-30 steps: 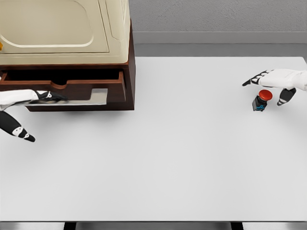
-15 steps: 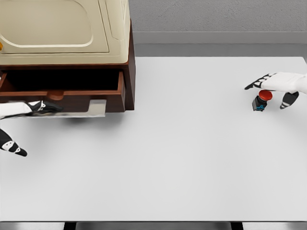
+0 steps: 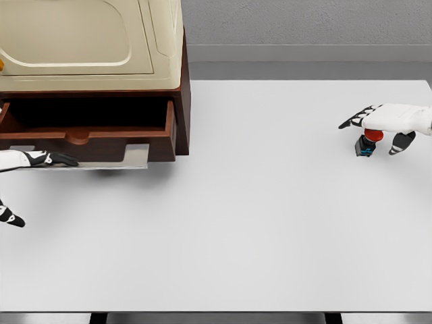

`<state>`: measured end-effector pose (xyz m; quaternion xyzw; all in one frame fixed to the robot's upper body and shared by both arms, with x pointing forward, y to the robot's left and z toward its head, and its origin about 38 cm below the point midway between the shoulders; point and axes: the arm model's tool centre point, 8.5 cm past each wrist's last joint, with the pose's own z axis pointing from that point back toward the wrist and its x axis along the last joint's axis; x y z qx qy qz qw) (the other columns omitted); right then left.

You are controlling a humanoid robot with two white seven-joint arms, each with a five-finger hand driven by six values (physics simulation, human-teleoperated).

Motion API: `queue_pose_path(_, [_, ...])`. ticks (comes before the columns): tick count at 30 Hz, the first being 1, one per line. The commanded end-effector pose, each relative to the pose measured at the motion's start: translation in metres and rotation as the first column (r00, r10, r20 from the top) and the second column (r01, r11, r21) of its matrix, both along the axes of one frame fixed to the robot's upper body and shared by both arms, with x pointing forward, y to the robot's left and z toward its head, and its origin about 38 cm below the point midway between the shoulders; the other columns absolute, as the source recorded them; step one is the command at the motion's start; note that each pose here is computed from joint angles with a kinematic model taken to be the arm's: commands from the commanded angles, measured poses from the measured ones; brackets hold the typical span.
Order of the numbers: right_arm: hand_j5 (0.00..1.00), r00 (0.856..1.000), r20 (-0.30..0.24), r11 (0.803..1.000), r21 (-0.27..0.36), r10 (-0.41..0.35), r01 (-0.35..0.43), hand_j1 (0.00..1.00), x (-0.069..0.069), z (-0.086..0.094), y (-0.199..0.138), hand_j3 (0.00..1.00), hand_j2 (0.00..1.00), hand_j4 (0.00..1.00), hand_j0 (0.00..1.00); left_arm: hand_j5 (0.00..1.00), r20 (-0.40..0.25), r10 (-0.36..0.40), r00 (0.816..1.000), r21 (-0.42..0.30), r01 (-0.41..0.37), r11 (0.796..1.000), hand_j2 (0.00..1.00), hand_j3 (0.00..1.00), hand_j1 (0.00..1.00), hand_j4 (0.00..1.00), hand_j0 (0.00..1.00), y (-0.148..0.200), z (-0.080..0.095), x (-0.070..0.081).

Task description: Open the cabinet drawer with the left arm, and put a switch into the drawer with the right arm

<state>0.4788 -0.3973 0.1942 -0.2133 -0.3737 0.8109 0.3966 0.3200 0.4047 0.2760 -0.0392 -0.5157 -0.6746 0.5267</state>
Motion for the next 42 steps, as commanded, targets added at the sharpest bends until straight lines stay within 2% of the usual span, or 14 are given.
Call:
queue_pose_path(1, [1.0, 1.0, 0.002, 1.0, 0.004, -0.003, 0.003, 1.0, 0.0, 0.001, 0.0, 1.0, 1.0, 1.0, 1.0, 0.99, -0.01, 0.006, 1.0, -0.01, -0.006, 1.0, 0.99, 0.99, 0.99, 0.99, 0.99, 0.002, 0.002, -0.001])
queue_pose_path(10, [1.0, 1.0, -0.001, 1.0, 0.004, -0.002, 0.002, 1.0, 0.0, 0.0, 0.0, 1.0, 1.0, 1.0, 1.0, 0.99, -0.018, -0.037, 0.999, -0.016, 0.037, 0.999, 0.99, 0.99, 0.99, 0.99, 0.99, 0.006, 0.008, -0.01])
queue_pose_path(20, [0.99, 1.0, -0.003, 1.0, 0.003, -0.004, 0.004, 0.99, 0.0, -0.001, 0.0, 0.99, 0.99, 0.99, 0.99, 0.99, -0.009, -0.02, 1.0, -0.045, 0.02, 0.999, 0.99, 0.99, 0.99, 0.99, 0.99, 0.009, 0.016, -0.01])
queue_pose_path(21, [0.94, 1.0, -0.003, 1.0, 0.003, -0.004, 0.004, 0.94, 0.0, -0.001, 0.0, 0.94, 0.94, 0.94, 0.94, 0.99, -0.009, -0.018, 1.0, -0.047, 0.018, 0.999, 0.99, 0.99, 0.99, 0.99, 0.99, 0.009, 0.017, -0.009])
queue_pose_path(23, [0.92, 1.0, -0.004, 1.0, 0.003, -0.005, 0.005, 0.92, 0.0, -0.001, -0.001, 0.92, 0.92, 0.92, 0.92, 0.99, -0.005, -0.015, 1.0, -0.05, 0.015, 0.999, 0.99, 0.99, 0.99, 0.99, 0.99, 0.009, 0.019, -0.009])
queue_pose_path(27, [0.82, 1.0, -0.005, 1.0, 0.003, -0.007, 0.007, 0.82, 0.0, -0.002, -0.001, 0.82, 0.82, 0.82, 0.82, 0.99, -0.002, -0.008, 1.0, -0.06, 0.008, 0.998, 0.99, 0.99, 0.99, 0.99, 0.99, 0.009, 0.022, -0.007])
queue_pose_path(34, [0.81, 1.0, -0.006, 1.0, 0.002, -0.006, 0.006, 0.81, 0.0, -0.002, -0.001, 0.81, 0.81, 0.81, 0.81, 0.99, -0.01, 0.009, 1.0, -0.056, -0.01, 0.998, 0.99, 0.99, 0.99, 0.99, 0.99, 0.008, 0.022, -0.004])
queue_pose_path(35, [0.74, 1.0, -0.006, 1.0, 0.004, -0.006, 0.006, 0.74, 0.0, -0.002, -0.001, 0.74, 0.74, 0.74, 0.74, 0.99, -0.009, 0.01, 1.0, -0.058, -0.01, 0.998, 0.99, 0.99, 0.99, 0.99, 0.99, 0.008, 0.022, -0.004])
queue_pose_path(42, [0.71, 1.0, -0.008, 1.0, 0.005, -0.008, 0.008, 0.71, 0.0, -0.003, -0.001, 0.71, 0.71, 0.71, 0.71, 0.99, 0.017, 0.023, 1.0, -0.106, -0.021, 0.994, 0.99, 0.99, 0.99, 0.99, 0.99, 0.008, 0.038, -0.001])
